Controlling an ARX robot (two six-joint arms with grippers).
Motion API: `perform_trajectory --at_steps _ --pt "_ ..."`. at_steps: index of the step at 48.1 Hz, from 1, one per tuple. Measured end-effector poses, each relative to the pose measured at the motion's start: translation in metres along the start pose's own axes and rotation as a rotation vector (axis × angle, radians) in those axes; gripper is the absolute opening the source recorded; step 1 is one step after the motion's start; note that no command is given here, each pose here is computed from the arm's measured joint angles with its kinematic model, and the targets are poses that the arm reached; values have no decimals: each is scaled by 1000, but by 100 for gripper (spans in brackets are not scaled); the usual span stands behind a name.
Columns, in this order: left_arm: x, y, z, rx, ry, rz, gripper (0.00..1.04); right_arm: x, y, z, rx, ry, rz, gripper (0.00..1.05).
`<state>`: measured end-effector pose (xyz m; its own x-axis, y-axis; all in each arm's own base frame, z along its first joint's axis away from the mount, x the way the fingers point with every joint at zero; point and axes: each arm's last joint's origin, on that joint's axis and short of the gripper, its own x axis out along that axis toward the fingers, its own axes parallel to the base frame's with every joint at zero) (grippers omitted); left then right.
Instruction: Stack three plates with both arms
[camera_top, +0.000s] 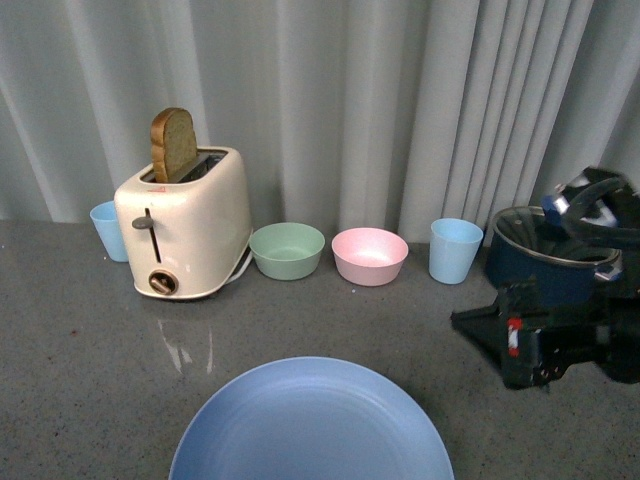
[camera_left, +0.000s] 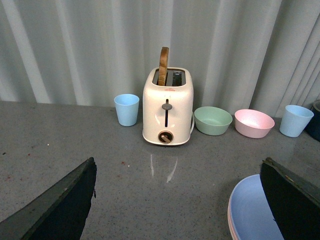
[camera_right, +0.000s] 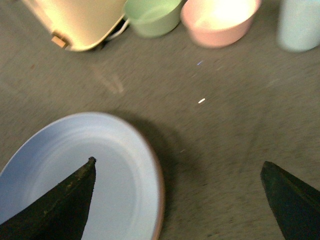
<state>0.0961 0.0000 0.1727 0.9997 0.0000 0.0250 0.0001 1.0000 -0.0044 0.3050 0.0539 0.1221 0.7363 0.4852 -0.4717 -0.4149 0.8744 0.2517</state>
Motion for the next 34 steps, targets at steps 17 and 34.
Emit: perform_trajectory --at_steps 17,34 --pt "0 0 0 0 -1 0 98 -24 -1 -17 -111 -396 -438 72" --pt "0 0 0 0 -1 0 98 -101 13 -31 -132 -532 -489 3"
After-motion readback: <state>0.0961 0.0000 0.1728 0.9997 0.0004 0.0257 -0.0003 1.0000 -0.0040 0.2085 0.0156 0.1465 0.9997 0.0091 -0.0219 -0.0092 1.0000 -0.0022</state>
